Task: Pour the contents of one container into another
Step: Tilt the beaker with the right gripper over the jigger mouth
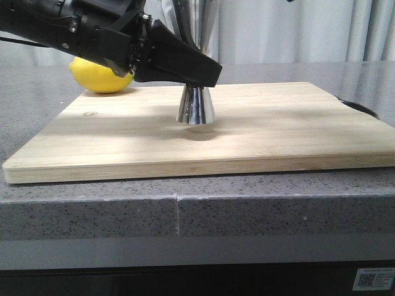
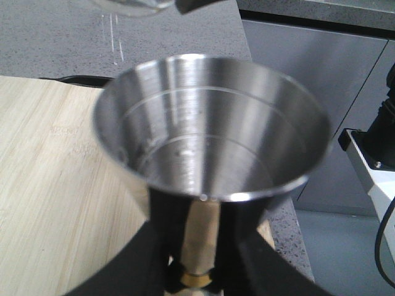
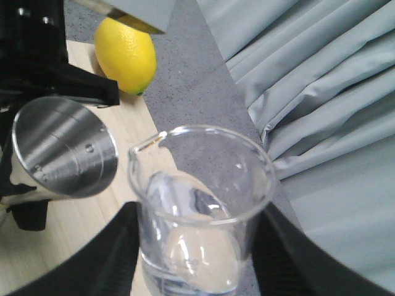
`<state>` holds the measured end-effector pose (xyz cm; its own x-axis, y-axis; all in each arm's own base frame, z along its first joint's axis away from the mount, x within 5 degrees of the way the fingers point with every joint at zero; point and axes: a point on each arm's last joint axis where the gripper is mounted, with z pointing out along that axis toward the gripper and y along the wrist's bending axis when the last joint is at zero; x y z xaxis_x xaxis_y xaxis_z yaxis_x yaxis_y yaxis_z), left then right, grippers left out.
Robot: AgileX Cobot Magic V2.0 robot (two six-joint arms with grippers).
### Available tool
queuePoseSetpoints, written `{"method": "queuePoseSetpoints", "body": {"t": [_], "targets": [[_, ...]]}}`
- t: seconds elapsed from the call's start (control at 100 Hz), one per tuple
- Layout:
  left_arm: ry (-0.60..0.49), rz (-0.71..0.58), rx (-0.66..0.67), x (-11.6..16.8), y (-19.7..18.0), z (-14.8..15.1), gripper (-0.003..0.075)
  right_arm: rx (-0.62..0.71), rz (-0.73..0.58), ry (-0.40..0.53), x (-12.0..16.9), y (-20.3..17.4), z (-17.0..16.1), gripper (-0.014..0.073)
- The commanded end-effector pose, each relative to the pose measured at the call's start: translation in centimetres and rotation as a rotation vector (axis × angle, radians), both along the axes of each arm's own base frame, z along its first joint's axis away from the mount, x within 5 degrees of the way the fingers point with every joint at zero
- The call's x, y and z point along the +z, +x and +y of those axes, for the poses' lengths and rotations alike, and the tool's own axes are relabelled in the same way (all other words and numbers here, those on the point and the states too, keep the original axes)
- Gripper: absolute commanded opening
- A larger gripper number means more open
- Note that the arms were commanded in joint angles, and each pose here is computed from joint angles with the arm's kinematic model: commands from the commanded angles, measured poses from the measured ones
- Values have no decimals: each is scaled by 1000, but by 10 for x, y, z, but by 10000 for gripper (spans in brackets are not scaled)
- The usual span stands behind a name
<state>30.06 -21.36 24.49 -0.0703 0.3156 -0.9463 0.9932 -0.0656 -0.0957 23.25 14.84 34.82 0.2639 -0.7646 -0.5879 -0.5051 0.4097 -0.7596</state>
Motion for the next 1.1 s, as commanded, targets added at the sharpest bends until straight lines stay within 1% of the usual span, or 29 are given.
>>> {"method": "queuePoseSetpoints", "body": {"t": [0.0,1.09], "targets": [[-137,-15,-62,37,-12,-3,-19,32,-122,58,27,-5,0,163],[-137,-15,-62,37,-12,-3,-19,48,-136,17,21,1,4,163]]}}
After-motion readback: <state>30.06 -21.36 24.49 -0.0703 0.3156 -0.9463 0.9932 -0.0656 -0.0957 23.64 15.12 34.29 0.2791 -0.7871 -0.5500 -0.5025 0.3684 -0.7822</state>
